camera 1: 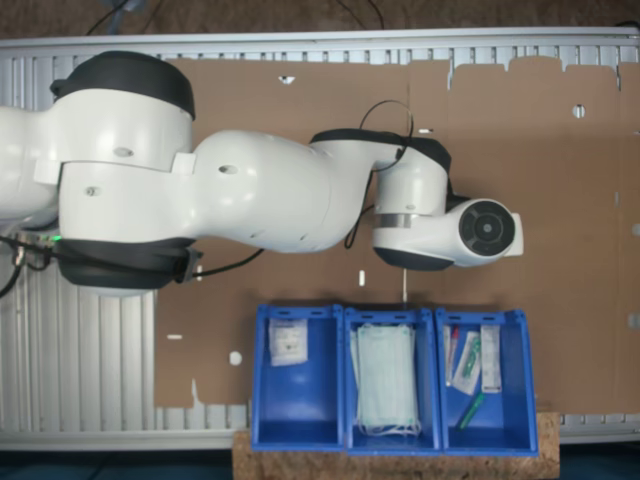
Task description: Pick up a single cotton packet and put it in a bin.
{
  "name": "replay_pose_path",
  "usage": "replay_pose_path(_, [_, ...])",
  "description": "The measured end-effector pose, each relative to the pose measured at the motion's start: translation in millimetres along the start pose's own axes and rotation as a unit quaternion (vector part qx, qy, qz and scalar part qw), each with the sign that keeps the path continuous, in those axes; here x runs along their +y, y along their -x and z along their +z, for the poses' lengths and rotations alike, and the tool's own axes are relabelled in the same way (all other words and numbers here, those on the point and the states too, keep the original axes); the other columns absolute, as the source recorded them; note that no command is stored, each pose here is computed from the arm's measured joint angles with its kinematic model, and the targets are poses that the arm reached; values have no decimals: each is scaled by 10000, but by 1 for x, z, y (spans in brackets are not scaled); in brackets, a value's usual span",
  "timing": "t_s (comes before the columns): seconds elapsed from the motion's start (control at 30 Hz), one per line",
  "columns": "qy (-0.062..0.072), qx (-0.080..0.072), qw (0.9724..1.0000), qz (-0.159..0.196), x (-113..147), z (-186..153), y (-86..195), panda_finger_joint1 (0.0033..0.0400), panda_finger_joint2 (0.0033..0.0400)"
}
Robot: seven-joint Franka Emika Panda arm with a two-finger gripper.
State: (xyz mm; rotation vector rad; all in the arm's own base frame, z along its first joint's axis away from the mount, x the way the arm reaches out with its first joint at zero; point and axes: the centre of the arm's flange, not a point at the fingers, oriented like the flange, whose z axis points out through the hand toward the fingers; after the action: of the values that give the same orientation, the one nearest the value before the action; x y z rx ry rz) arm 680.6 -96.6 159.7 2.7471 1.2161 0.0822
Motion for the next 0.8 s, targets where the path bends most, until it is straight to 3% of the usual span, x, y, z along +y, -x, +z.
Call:
replay_pose_path(0.4, [47,33,10000,-9,0,1,-1,400,400])
replay_pose_path(0.8, [-5,-8,10000,-27,-5,12,-1,400,400])
